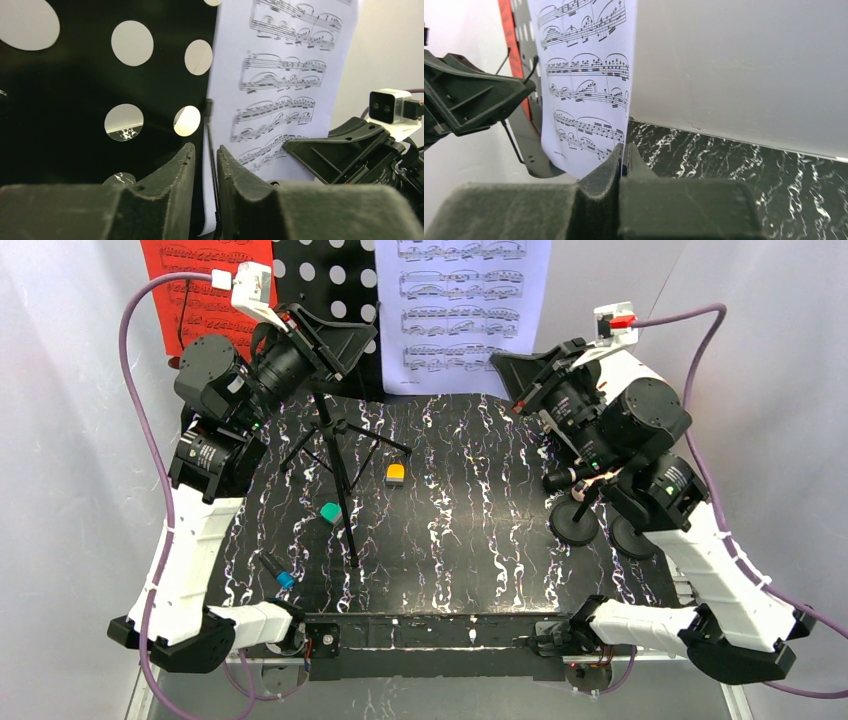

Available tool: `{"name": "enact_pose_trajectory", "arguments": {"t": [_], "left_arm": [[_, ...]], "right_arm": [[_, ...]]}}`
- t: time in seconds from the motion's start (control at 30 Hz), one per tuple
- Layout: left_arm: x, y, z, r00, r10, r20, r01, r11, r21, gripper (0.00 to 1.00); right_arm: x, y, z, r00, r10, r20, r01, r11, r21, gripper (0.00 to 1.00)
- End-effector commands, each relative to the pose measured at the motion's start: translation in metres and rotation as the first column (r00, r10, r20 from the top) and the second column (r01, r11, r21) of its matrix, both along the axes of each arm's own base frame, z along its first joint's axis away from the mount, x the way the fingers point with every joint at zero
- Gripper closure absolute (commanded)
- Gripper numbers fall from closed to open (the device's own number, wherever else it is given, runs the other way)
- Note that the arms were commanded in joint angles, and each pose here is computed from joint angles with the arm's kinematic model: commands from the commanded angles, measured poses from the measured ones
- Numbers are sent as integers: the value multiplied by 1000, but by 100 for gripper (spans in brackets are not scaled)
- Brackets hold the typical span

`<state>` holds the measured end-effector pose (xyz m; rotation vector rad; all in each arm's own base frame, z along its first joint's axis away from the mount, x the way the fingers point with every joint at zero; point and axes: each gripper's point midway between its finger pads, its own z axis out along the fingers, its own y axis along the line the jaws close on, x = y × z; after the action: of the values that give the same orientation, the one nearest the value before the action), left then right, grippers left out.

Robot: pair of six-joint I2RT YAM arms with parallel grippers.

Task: Pack up the instrument practice props
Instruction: Pick up the sheet music from the music stand.

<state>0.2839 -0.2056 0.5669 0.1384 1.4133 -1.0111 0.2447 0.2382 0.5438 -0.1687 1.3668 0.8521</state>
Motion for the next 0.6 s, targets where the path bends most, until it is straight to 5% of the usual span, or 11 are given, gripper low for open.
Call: {"name": "enact_pose_trajectory", "arguments": {"t": [0.0,0.33,0.57], "left_arm": [[-3,13,4,998,61,32,-62,998,15,73],[-21,27,16,993,95,73,-96,995,13,39],[-43,48,8,985,146,94,-151,987,52,27]], "right_arm": [[1,-35,-8,990,-129,-55,130,991,16,99],[-1,-61,-63,947,-236,-219,231,972,-50,99],[7,-53,-122,906,-273,-325,230,959,-167,99]]}}
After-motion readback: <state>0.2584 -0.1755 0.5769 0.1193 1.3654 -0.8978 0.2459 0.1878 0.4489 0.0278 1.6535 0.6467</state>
